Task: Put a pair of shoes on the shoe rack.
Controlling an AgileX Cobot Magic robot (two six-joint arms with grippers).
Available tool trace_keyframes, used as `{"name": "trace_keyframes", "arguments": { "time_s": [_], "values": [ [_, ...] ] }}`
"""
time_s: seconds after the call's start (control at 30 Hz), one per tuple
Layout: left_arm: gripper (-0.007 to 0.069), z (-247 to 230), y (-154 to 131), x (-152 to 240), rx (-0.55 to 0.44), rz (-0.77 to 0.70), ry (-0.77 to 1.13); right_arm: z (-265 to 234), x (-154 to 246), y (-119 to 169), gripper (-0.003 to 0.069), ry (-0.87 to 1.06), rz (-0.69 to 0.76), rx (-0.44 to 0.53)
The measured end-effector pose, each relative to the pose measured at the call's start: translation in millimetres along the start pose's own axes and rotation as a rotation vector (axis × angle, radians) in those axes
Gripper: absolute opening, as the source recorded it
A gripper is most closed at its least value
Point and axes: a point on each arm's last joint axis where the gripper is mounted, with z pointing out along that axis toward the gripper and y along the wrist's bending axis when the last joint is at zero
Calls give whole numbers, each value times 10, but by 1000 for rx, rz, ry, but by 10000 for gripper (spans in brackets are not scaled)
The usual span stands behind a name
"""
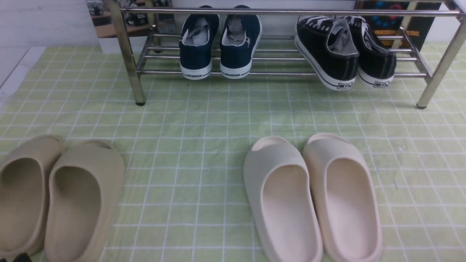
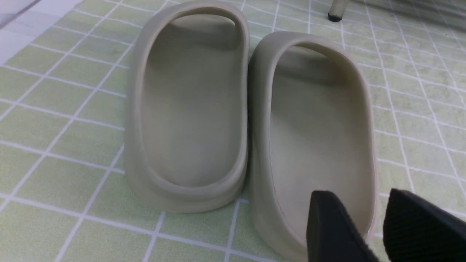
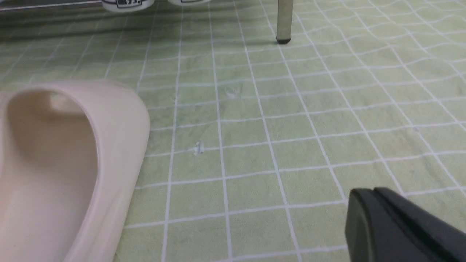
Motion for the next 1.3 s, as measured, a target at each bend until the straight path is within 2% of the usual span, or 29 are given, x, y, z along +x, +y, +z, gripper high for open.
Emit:
{"name": "trace_keyframes", "arguments": {
  "time_s": [1.3],
  "values": [
    [239,0,0,0,0,0,0,-8,12,-2,10,31,1,5]
  ]
}}
